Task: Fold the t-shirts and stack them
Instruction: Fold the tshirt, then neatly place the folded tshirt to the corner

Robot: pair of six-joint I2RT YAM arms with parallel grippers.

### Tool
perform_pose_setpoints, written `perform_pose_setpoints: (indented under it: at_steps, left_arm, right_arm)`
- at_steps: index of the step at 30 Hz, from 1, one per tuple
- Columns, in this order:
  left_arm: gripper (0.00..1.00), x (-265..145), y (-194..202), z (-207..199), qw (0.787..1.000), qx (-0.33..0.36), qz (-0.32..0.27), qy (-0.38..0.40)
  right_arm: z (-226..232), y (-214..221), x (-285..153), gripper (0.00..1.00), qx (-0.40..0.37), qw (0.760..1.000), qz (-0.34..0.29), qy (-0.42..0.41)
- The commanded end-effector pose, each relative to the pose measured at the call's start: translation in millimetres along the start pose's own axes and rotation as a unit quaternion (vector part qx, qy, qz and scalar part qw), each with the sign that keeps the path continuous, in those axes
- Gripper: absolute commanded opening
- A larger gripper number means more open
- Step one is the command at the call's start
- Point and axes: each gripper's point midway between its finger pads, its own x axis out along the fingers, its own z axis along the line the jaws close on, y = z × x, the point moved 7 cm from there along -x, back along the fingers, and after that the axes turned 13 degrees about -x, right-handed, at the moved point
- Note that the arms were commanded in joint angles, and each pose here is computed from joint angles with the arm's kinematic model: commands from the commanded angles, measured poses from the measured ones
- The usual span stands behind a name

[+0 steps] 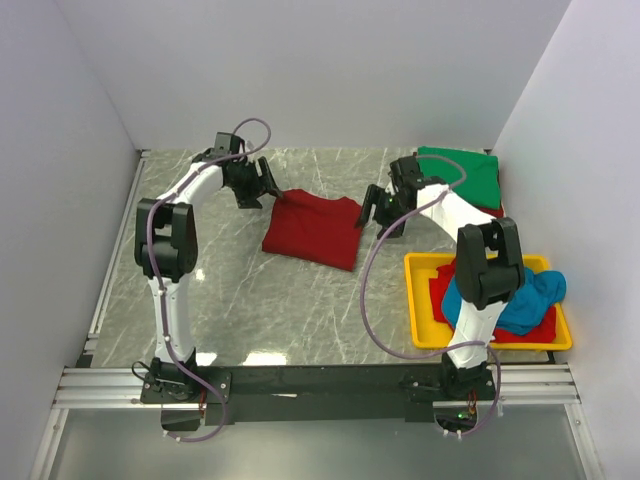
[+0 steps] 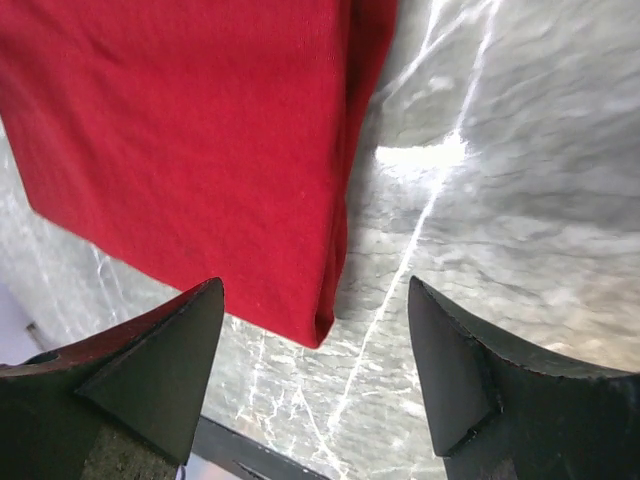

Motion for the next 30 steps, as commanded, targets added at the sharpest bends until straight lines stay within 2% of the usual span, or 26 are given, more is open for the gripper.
perform_pose_setpoints:
  at_steps: [1, 9, 22, 30]
  left_arm:
    - [0.77, -17, 0, -19, 0.998, 0.041, -0.011, 0.053]
    - [0.78, 2, 3, -8, 0.998, 0.039, 0.016, 0.041]
    - [0.78, 26, 10, 1, 0.998, 0.054, 0.020, -0.004]
    - [0.72, 36, 13, 9, 0.998, 0.057, 0.015, -0.034]
  right_arm:
    - [14, -5, -7, 0.80, -0.010, 0.997, -0.047, -0.063]
    - [14, 2, 1, 0.80, -0.006, 0.995, -0.045, -0.092]
    - [8, 8, 16, 0.80, 0.008, 0.994, -0.034, -0.100]
    - [3, 12, 21, 0.80, 0.023, 0.994, -0.031, -0.106]
